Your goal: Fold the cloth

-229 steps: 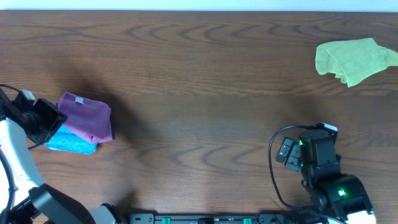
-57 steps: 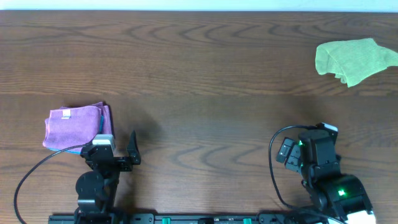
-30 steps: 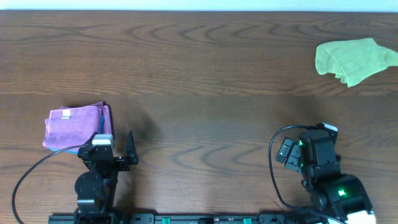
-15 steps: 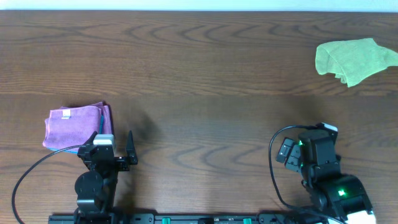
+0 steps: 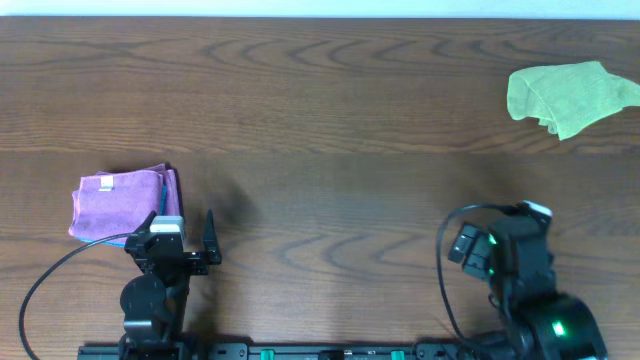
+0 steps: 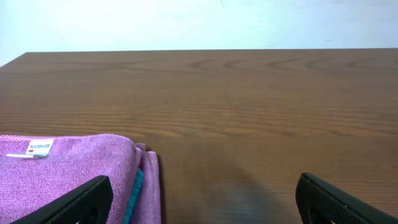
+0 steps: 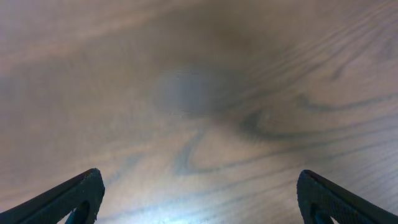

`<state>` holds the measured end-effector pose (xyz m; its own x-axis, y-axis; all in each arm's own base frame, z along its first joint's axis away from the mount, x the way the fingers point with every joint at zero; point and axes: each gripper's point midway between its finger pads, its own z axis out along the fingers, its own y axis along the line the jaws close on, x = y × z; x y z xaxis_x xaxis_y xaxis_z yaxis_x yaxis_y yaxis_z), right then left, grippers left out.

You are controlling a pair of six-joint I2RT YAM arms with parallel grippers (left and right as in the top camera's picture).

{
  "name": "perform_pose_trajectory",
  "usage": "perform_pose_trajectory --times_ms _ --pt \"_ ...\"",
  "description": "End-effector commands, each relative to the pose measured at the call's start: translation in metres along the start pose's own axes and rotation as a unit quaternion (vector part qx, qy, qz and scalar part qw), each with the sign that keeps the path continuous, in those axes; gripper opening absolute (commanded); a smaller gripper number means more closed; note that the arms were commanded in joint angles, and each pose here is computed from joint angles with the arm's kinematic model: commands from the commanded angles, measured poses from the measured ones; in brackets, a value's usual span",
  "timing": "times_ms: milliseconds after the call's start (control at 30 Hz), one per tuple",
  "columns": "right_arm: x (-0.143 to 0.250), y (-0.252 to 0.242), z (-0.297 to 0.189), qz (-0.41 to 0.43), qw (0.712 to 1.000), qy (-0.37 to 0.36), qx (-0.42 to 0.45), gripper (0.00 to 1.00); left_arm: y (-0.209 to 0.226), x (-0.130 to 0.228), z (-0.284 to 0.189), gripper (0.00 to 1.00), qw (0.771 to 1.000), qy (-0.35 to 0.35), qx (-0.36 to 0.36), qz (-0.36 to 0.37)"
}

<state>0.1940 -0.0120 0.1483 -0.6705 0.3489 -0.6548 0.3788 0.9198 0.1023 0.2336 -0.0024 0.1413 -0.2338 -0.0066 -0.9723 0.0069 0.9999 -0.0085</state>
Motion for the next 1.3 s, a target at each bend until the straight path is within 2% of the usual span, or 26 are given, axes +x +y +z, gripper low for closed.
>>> perform_pose_trajectory --times_ms 0,300,633,733,1267 --pt "-0.002 -0.018 -0.003 0.002 0.999 -0.046 0.014 0.99 0.005 0.013 0.003 0.95 1.0 0.014 -0.012 0.008" --pt "0.026 0.001 0.037 -0.148 0.978 -0.124 -0.079 0.99 0.005 0.013 0.003 0.95 1.0 0.014 -0.012 0.008" --pt "0.05 -0.001 0.054 -0.182 0.972 -0.12 -0.091 0.99 0.005 0.013 0.003 0.95 1.0 0.014 -0.012 0.008" --pt "0.049 -0.003 0.054 -0.202 0.968 -0.125 -0.086 0.99 0.005 0.013 0.003 0.95 1.0 0.014 -0.012 0.008" --pt "0.046 -0.004 0.052 -0.198 0.968 -0.133 -0.082 0.99 0.005 0.013 0.003 0.95 1.0 0.014 -0.012 0.008"
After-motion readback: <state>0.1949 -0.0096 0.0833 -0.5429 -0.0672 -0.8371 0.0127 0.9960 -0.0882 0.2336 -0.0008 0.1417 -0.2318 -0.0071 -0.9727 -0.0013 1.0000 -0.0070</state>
